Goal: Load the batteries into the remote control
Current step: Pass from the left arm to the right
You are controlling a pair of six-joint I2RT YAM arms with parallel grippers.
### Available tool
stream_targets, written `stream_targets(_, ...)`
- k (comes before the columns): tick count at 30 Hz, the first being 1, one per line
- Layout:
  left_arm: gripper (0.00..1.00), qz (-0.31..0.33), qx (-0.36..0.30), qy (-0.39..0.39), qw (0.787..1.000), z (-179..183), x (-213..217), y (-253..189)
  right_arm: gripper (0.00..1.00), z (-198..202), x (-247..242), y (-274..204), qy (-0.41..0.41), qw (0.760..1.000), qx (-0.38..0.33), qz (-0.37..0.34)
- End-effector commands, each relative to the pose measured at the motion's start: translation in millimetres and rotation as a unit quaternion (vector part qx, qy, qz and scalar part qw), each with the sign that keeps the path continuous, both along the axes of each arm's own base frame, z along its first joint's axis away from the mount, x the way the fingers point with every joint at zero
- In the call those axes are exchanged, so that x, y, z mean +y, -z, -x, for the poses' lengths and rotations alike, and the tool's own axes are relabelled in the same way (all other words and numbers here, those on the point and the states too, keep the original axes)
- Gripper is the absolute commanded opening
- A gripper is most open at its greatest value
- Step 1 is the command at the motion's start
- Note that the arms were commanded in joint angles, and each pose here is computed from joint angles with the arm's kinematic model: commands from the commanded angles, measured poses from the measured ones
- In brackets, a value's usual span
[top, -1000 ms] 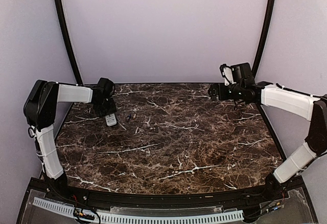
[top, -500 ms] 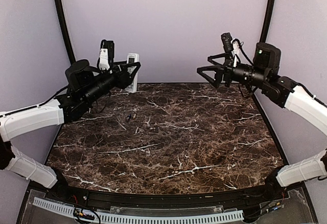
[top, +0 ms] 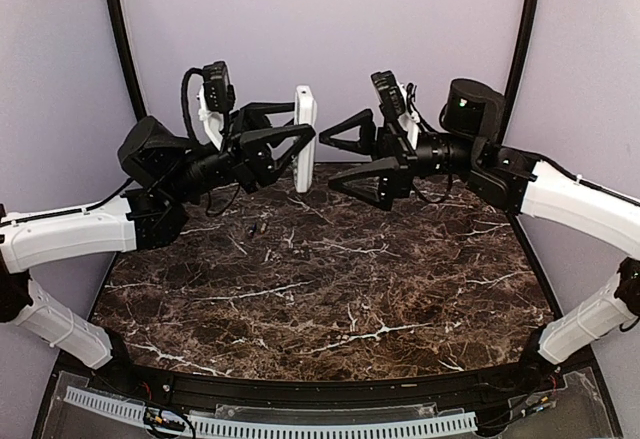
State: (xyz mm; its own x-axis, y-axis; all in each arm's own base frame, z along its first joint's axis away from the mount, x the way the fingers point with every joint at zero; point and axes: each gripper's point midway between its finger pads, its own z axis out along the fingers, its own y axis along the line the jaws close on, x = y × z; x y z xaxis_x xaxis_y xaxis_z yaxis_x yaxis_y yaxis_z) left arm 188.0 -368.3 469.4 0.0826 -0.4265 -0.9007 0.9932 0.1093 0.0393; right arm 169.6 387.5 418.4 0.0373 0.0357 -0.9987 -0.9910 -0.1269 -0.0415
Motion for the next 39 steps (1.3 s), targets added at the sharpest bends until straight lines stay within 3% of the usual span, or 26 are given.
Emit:
stream_targets(1,0.0,0.023,-0.035,0.055,0.998,25.9,-2.8,-17.7,0.97,0.9,6.5,-17.6,-0.013,0.999,-0.004,-0.029)
stream_targets(11,0.0,0.02,-0.045,0.058,0.997,29.1,-16.1,-14.5,0.86,16.6,26.5,0.7,-0.047,0.999,-0.005,-0.015)
stream_targets(19,0.0,0.023,-0.041,0.056,0.997,29.5,-14.9,-15.3,0.47,18.7,27.2,8.3,-0.042,0.999,-0.01,-0.003)
stream_targets(24,0.0,0.021,-0.033,0.047,0.998,27.2,-13.6,-14.0,0.15,19.2,21.0,5.2,-0.027,0.999,-0.027,-0.002)
stream_targets(25,0.01,0.018,-0.03,0.042,0.999,26.0,-12.7,-13.3,0.13,16.9,19.5,4.8,-0.015,0.999,-0.032,0.0)
stream_targets(26,0.08,0.019,-0.023,0.029,0.999,21.5,-11.7,-13.7,0.11,14.1,17.3,4.0,0.0,0.999,-0.039,0.002)
stream_targets(27,0.35,0.012,-0.015,0.019,1.0,18.7,-10.7,-11.5,0.09,10.0,13.9,2.2,0.021,0.999,-0.047,0.004)
stream_targets(29,0.67,0.0,0.003,-0.019,1.0,7.4,-7.4,-8.1,0.06,-6.0,8.7,4.5,0.08,0.995,-0.064,0.019)
stream_targets(31,0.78,-0.017,0.018,-0.059,0.998,-3.4,-2.0,-4.5,0.0,-28.8,3.1,13.1,0.151,0.984,-0.08,0.054)
stream_targets(34,0.82,-0.039,0.04,-0.11,0.992,-17.9,5.2,-3.1,0.0,-65.8,-8.5,28.3,0.255,0.953,-0.109,0.12)
stream_targets(39,0.82,-0.104,0.094,-0.155,0.978,-37.4,5.9,13.8,0.0,-95.4,-17.2,44.6,0.347,0.903,-0.167,0.188)
